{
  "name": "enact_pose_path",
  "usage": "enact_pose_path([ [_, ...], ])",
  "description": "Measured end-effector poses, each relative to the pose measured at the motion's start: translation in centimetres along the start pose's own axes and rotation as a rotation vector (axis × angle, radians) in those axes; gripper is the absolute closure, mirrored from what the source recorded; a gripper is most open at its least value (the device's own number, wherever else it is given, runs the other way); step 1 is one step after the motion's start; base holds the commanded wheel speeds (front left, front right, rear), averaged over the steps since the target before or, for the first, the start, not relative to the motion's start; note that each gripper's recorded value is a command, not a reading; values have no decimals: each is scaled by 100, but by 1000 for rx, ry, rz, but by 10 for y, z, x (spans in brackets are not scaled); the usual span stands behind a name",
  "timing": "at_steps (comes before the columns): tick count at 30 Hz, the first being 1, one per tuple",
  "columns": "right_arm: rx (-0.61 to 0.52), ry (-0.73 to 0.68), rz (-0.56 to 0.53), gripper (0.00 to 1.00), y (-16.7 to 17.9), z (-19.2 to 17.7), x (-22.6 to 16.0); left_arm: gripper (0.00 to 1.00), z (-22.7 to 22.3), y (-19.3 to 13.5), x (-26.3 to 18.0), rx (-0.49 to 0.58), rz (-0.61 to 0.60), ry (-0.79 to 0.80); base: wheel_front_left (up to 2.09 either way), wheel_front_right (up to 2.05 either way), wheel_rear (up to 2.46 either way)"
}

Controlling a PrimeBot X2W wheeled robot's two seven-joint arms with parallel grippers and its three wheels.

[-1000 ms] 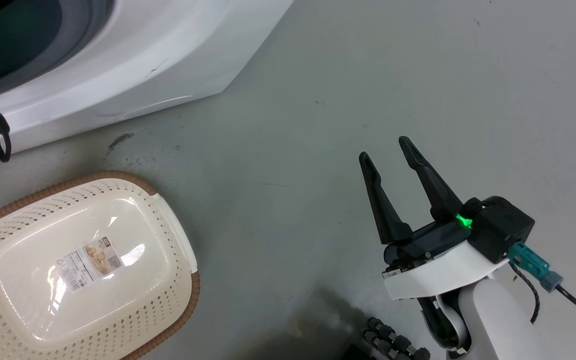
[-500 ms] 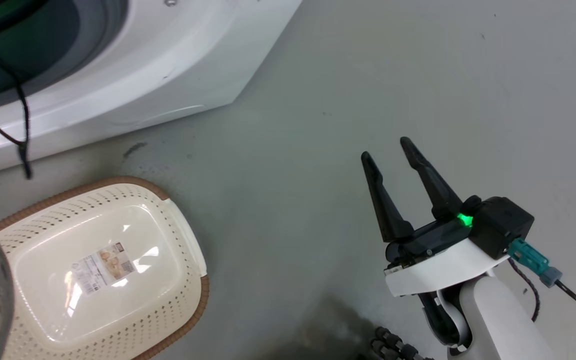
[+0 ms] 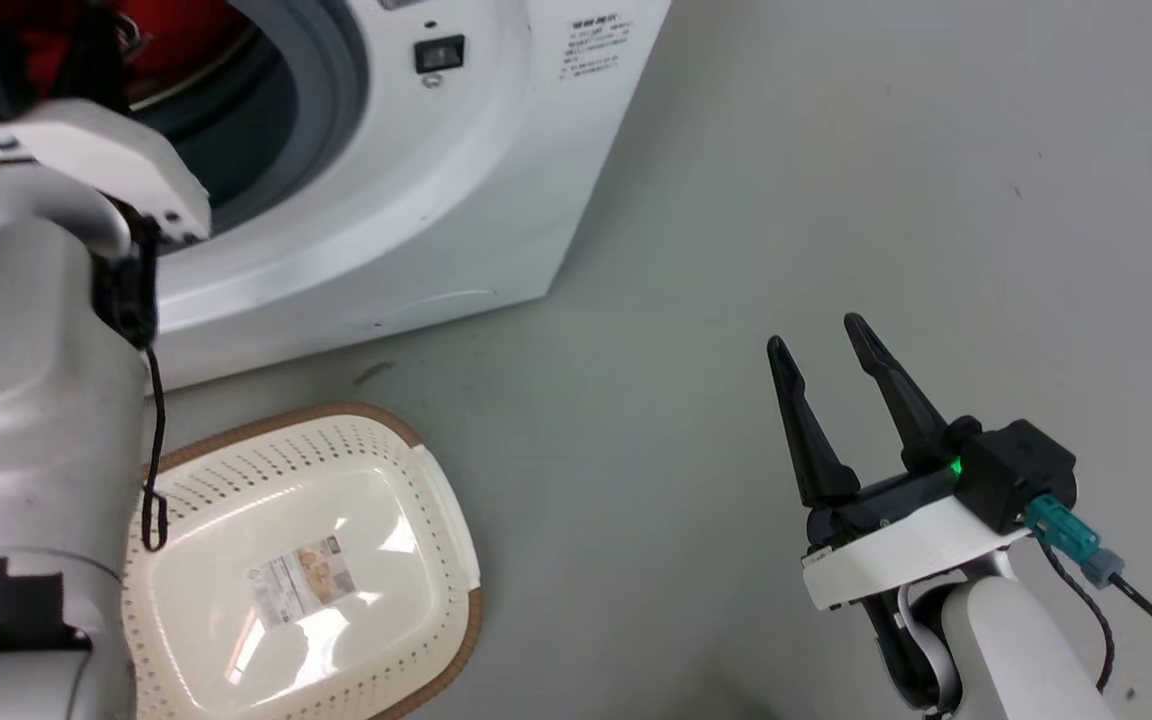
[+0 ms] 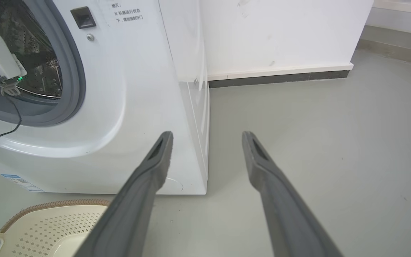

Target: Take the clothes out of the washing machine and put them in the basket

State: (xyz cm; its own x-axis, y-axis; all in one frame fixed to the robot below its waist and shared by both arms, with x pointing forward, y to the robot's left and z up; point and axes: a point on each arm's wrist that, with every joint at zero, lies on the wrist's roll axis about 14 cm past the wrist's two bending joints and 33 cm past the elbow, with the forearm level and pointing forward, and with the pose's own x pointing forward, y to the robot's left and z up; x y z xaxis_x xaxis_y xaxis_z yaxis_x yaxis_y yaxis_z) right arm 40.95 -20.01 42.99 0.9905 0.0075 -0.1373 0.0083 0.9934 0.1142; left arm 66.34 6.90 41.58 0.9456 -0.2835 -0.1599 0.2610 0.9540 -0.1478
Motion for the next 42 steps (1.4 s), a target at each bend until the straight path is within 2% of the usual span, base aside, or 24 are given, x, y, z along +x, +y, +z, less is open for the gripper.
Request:
enact_pose_path([
  [8, -15, -34, 22, 0, 9, 12, -13, 100, 54, 1, -50, 31, 27, -148, 0, 0, 0],
  [31, -28, -151, 74, 0, 30, 56, -52, 100, 169, -14, -240, 116, 87, -569, 0, 0, 0],
  [37, -41, -154, 107, 0, 41, 61, -54, 100, 189, -21, -288, 129, 102, -662, 0, 0, 0],
  [42, -45, -153, 129, 0, 48, 63, -56, 100, 181, -23, -318, 115, 136, -647, 0, 0, 0],
])
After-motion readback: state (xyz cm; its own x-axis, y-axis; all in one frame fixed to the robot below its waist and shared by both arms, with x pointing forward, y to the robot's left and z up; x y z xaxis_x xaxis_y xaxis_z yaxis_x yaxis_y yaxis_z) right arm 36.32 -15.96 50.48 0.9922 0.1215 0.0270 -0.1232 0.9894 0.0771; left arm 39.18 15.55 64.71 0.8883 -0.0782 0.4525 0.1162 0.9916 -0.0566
